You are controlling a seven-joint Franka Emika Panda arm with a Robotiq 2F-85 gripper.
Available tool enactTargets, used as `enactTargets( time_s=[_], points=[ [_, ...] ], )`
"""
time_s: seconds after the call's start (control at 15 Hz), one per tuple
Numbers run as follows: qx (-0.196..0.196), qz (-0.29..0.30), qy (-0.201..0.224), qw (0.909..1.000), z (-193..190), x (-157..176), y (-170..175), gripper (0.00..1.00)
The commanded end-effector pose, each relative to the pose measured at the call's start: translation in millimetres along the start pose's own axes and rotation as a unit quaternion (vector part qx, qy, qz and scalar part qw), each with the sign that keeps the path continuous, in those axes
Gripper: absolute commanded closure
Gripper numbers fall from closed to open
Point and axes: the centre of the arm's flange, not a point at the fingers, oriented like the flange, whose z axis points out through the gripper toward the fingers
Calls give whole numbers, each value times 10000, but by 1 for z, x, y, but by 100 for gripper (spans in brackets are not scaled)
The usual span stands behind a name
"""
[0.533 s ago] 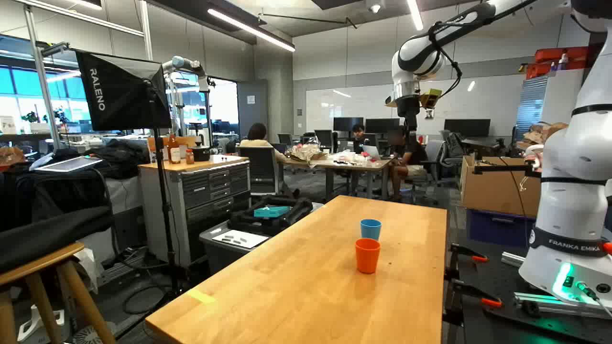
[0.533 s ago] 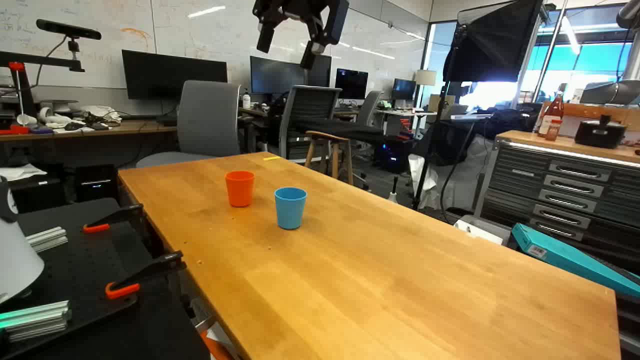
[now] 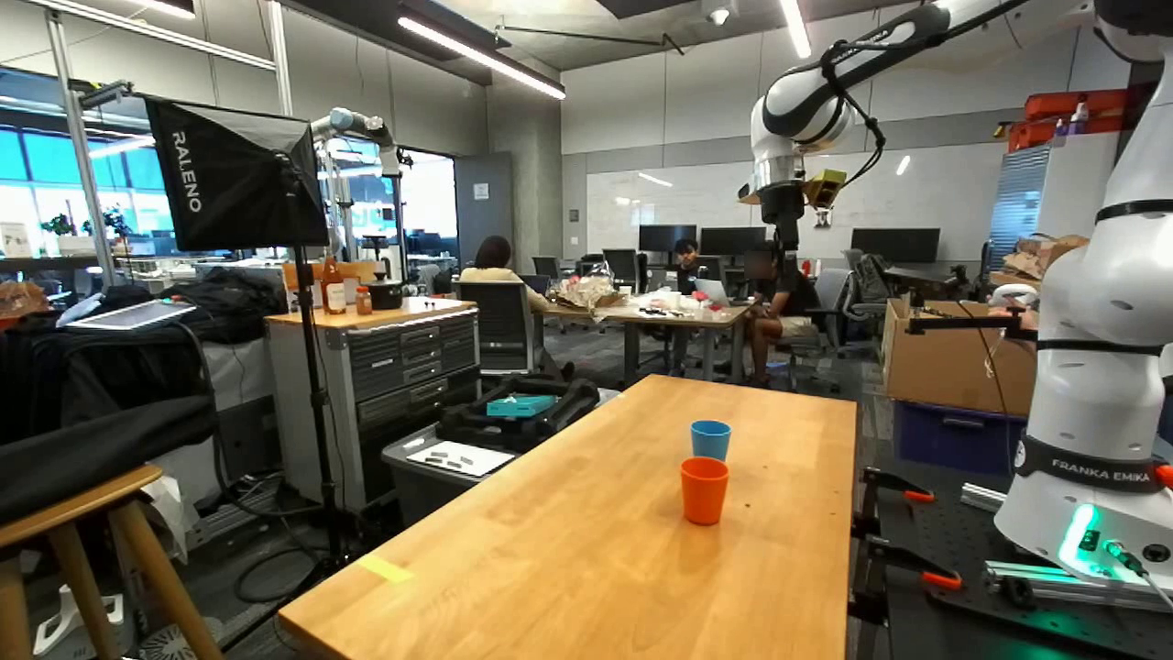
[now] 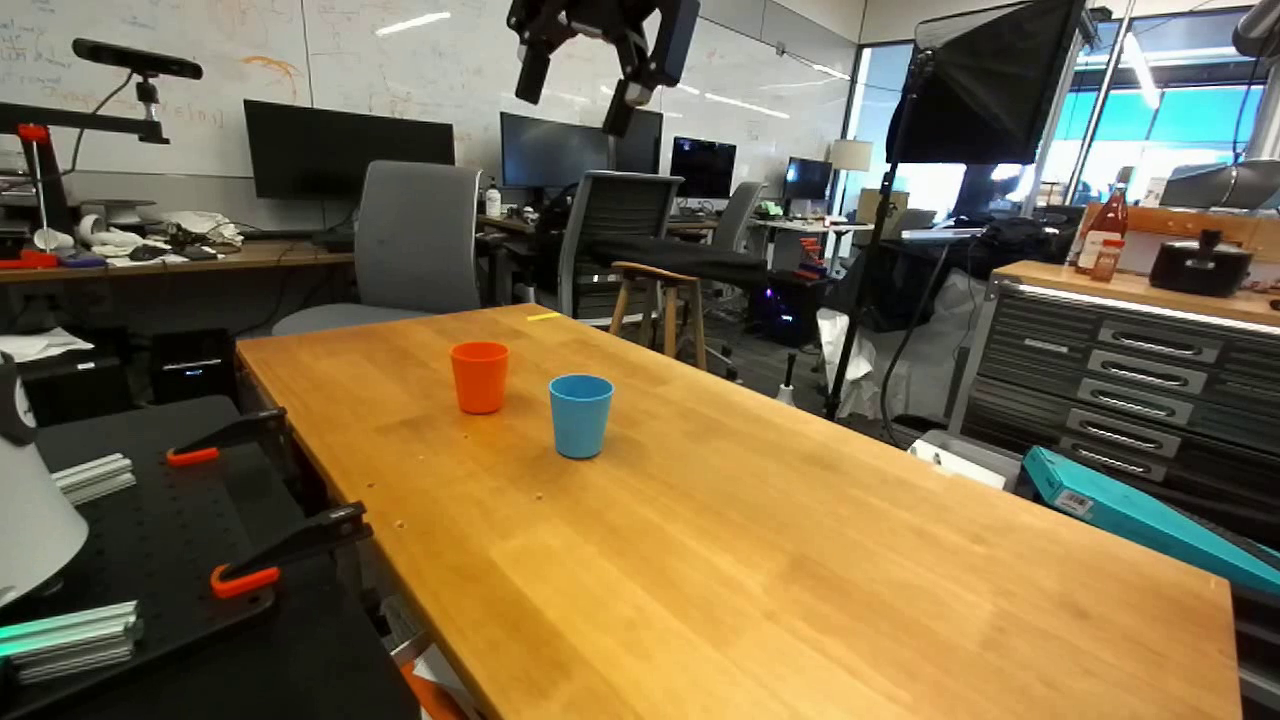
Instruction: Put the blue cup in the orange cup
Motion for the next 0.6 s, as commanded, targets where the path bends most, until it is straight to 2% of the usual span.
enactTargets(
  time_s=[0.0, 0.2, 0.33, 0.53],
  points=[
    [-235, 138, 147, 9995, 0, 13, -3, 0],
    [-1055, 67, 585, 9927, 13, 47, -23, 0],
    [-1416, -72, 641, 9878, 27, 74, -39, 0],
    [-1627, -244, 474, 9852, 61, 103, -60, 0]
  ],
)
